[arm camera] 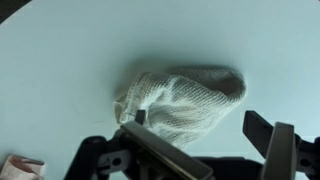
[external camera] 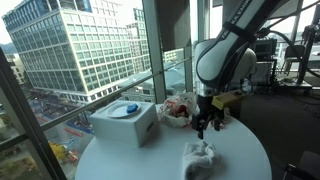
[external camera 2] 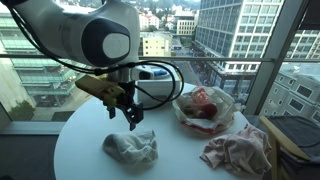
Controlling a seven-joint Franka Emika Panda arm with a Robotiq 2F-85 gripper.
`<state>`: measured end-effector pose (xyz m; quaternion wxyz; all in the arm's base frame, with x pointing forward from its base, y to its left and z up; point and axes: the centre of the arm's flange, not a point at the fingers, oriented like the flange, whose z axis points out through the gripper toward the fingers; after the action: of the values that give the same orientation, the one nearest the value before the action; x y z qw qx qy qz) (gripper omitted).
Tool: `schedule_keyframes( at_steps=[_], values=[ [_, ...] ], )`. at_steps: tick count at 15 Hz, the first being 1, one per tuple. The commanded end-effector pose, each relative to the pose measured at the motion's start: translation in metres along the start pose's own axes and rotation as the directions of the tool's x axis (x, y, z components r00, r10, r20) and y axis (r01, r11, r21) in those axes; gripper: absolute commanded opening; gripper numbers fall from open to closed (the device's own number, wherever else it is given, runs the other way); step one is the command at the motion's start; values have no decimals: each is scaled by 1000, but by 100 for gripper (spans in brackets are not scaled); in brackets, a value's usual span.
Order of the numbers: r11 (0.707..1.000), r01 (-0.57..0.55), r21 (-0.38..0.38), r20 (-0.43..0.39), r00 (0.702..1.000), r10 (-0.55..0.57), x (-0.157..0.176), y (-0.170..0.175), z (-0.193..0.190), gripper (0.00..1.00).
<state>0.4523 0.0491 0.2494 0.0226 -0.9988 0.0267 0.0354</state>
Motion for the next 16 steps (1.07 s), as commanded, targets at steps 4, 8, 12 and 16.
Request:
schedule_keyframes(
  at_steps=[4,8,12,16],
  values=[
    [989,-140,-52,56,988,143,62,31,64,100],
    [983,-182,-35,71,980,184,51,56,92,100],
    [981,-193,-13,69,979,194,51,67,118,100],
    [983,-186,-12,77,979,186,50,71,137,75]
  ],
)
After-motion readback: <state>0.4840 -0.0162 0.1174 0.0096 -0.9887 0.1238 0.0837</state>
